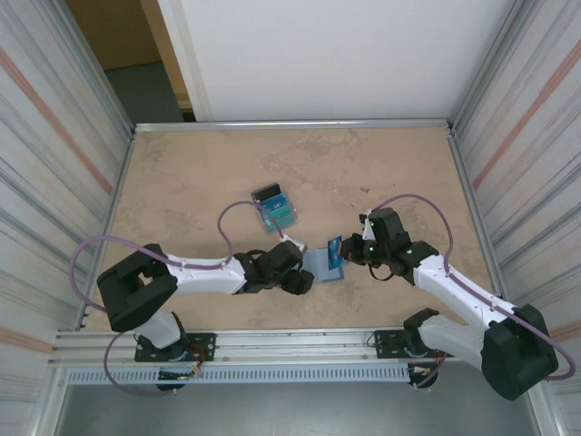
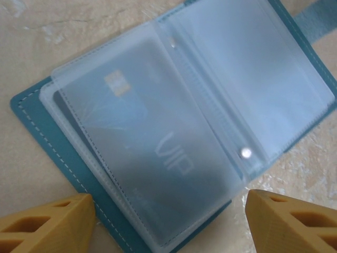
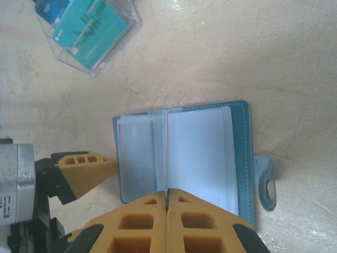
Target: Take the credit cards out of the card holder
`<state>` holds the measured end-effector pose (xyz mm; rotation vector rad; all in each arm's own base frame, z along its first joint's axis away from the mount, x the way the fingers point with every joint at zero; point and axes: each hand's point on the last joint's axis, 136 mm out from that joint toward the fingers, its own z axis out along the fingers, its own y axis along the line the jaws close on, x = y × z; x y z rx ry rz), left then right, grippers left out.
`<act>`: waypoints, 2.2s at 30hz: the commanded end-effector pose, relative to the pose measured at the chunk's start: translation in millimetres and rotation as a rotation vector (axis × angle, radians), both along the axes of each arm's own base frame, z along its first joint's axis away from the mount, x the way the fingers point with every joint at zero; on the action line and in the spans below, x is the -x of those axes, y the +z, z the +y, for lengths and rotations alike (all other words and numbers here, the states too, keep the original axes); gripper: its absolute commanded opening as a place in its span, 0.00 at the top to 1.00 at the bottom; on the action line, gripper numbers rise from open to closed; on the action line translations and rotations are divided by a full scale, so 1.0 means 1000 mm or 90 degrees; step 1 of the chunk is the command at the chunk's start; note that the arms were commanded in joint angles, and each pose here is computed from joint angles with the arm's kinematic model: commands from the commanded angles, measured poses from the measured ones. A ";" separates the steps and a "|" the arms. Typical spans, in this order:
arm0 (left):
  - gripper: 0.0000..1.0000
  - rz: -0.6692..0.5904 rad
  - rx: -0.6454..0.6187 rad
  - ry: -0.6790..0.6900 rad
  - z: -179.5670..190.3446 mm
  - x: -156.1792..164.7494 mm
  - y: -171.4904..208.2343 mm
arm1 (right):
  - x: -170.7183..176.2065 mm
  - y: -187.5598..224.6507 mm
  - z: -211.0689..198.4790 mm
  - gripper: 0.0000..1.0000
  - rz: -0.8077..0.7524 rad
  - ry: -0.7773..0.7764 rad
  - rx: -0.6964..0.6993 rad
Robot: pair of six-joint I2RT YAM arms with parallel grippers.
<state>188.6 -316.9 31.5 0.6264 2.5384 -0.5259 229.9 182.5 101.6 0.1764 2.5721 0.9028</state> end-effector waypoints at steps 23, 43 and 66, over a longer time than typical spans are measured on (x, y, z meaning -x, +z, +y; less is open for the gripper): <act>0.16 -0.279 0.040 -0.214 0.033 -0.045 0.151 | 0.011 0.082 0.036 1.00 -0.229 0.245 -0.036; 0.45 -0.317 0.187 -0.540 0.001 -0.011 0.205 | 0.045 0.131 0.083 1.00 -0.340 0.496 0.006; 1.00 -0.388 0.148 -0.432 0.017 -0.027 0.205 | 0.014 0.157 0.057 0.39 -0.439 0.339 0.039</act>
